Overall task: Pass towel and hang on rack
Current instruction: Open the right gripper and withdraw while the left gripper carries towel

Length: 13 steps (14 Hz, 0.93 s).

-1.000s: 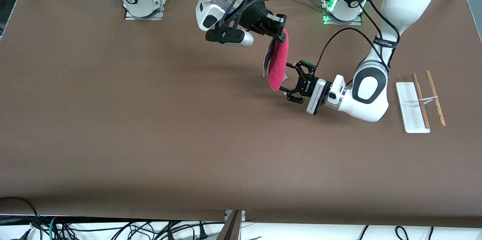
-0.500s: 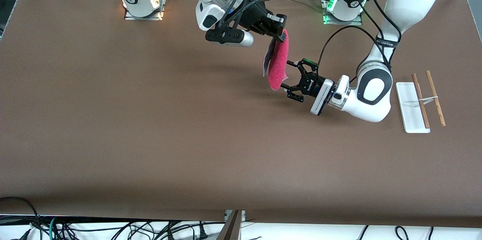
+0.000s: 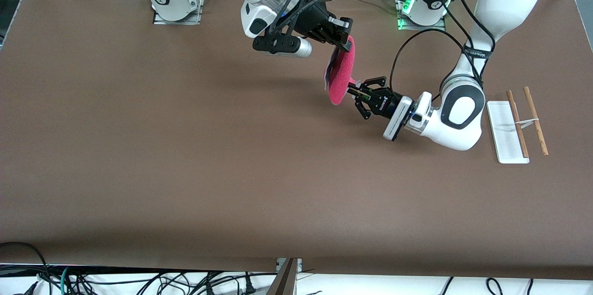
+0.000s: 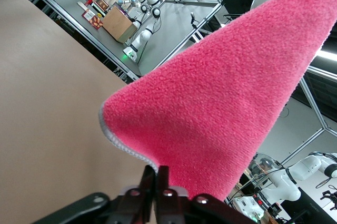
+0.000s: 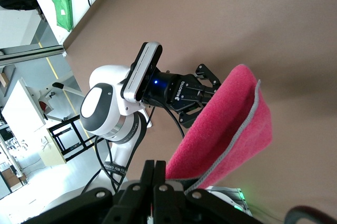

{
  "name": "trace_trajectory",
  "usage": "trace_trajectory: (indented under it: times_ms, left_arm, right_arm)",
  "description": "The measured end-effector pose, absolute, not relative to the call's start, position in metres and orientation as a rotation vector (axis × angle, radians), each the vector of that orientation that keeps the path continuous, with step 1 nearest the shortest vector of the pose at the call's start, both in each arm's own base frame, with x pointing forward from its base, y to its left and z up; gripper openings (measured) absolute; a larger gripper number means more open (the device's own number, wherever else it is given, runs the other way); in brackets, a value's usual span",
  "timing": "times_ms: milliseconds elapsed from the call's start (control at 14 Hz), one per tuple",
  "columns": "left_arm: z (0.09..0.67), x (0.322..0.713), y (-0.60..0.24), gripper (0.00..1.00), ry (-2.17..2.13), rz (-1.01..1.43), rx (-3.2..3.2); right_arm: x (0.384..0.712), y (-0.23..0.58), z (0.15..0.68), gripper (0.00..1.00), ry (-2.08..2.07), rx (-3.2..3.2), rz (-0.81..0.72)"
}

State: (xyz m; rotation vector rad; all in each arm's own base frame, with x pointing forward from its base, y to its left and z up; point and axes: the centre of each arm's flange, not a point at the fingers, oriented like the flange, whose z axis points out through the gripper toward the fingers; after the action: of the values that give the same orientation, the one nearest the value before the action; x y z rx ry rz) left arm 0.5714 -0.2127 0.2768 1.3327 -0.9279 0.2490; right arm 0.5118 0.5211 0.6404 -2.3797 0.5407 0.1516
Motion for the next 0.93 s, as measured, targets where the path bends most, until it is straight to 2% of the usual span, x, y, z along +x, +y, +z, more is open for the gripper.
trace_trajectory:
  times_ms: [357,429,714,929]
  left_arm:
    - [0.277,0.571,-0.213,0.02,-0.928,0.248,1.331]
    - [0.277,0.571,-0.213,0.02,-0.928,0.249,1.330]
    - [0.278,0.573,-0.212,0.02,-0.930,0.253,1.330]
    - [0.287,0.580,-0.206,0.02,-0.948,0.266,1.334]
  right_arm:
    - [0.514,0.520,0.642,0.02,0.545,-2.371,0.142]
    - [0.516,0.518,0.642,0.07,0.552,-2.363,0.137]
    - [0.531,0.504,0.645,0.47,0.587,-2.329,0.120]
    - [0.540,0.495,0.649,0.81,0.606,-2.314,0.107]
